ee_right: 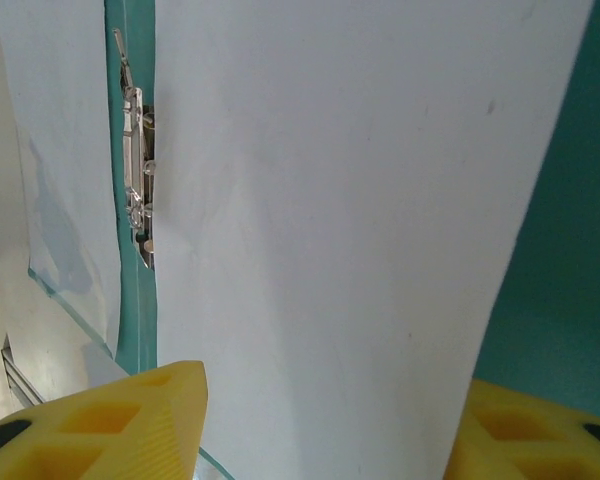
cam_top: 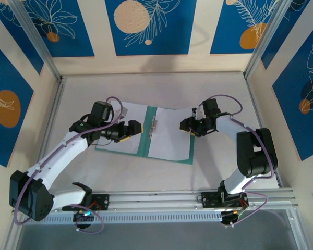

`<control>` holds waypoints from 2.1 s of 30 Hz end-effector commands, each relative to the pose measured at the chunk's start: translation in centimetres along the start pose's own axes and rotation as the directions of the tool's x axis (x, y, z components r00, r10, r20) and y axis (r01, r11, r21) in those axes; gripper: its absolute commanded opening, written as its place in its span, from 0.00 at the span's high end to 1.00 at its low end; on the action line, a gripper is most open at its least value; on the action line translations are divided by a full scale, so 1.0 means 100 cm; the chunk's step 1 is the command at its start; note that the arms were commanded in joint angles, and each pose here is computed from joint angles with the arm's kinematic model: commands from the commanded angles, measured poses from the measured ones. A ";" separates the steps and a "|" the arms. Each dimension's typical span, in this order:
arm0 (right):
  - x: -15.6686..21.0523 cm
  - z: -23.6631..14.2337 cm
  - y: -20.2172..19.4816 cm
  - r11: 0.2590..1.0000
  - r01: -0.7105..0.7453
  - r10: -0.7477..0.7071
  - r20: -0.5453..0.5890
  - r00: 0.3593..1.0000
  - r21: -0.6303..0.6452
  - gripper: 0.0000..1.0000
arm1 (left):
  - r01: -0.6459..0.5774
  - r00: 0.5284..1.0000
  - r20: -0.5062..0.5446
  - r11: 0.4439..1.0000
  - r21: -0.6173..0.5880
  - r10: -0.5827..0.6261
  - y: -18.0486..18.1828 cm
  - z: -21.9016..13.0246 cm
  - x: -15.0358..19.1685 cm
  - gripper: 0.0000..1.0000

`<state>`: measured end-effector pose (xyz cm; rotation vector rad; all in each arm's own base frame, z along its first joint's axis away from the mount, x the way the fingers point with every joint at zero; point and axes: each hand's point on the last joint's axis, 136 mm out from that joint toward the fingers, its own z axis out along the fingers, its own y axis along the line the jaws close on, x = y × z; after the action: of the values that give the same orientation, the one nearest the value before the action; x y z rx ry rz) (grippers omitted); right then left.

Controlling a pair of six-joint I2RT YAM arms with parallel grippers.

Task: Put the files into the folder

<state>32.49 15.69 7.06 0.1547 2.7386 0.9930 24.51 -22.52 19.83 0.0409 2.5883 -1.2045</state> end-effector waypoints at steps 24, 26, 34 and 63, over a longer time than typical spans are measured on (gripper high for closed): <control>-0.022 -0.095 0.018 1.000 -0.002 0.000 0.192 0.981 0.012 0.42 | 0.003 1.000 -0.023 1.000 -0.003 -0.003 0.005 -0.001 0.003 0.08; -0.021 -0.104 0.026 1.000 0.012 -0.011 0.208 0.978 -0.004 0.42 | 0.006 1.000 -0.024 1.000 -0.005 -0.006 0.006 0.001 0.002 0.08; -0.007 -0.122 0.046 0.998 0.019 -0.003 0.223 0.975 -0.066 0.42 | 0.008 1.000 -0.021 1.000 -0.012 -0.009 0.008 0.007 -0.005 0.08; 0.100 -0.048 0.043 0.994 -0.065 0.060 -0.058 0.996 -0.085 0.42 | -0.296 0.952 -0.098 0.952 -0.074 0.288 0.049 0.153 -0.134 0.20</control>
<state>21.92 17.56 11.87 0.1794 2.7493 1.1581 41.01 -28.85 9.97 0.3951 2.6200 -0.9417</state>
